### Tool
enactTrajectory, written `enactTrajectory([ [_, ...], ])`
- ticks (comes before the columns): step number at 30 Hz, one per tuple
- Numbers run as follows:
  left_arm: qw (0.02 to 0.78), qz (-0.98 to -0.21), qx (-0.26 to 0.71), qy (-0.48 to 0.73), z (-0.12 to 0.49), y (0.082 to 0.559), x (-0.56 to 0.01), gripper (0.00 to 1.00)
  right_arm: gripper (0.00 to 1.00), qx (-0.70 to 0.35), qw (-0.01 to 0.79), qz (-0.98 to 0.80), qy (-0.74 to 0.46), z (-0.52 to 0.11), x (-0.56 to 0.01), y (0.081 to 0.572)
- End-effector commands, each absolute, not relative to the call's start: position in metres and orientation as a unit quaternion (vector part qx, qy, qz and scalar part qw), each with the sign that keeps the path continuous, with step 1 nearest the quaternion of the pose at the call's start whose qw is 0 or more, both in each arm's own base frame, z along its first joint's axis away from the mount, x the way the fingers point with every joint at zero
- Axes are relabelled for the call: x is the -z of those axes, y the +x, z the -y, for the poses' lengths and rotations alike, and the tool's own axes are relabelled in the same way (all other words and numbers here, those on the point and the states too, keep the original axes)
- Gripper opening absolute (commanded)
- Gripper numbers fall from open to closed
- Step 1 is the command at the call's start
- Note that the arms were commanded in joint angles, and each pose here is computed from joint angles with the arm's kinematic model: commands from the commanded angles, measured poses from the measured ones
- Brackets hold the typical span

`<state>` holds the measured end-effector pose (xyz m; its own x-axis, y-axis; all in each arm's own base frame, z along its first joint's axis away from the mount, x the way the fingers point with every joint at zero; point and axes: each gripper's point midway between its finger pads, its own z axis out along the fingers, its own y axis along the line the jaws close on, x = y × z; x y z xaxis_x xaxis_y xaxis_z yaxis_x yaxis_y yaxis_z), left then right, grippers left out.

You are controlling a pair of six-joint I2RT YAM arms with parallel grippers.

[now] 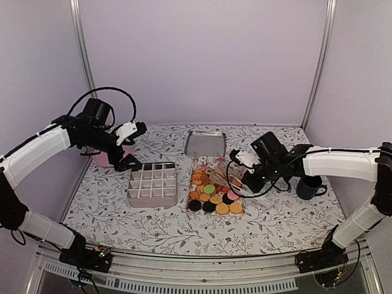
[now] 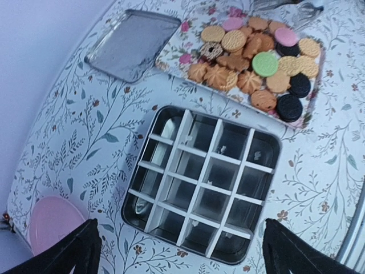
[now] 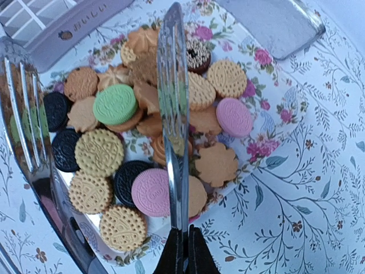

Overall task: Pack the cookies
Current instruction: Pick up the clamp from the plate, then pass from the right arm to the left

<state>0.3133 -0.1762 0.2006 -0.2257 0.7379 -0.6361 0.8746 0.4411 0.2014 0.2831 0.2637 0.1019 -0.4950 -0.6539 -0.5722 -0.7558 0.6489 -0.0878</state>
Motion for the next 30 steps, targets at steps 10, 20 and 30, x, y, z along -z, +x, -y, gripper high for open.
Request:
enactTrajectory([
  [10,0.364,-0.631,0.248,0.639,0.255,0.208,-0.262,0.93,0.00,-0.156,0.389,-0.787,-0.453,-0.392,-0.184,0.277],
  [20,0.371,-0.604,0.225,0.669,0.268,0.189,-0.242,0.74,0.00,-0.170,0.397,-0.759,-0.488,-0.449,-0.194,0.265],
  [30,0.387,-0.607,0.194,0.667,0.266,0.197,-0.234,0.60,0.00,-0.161,0.396,-0.740,-0.519,-0.476,-0.196,0.254],
])
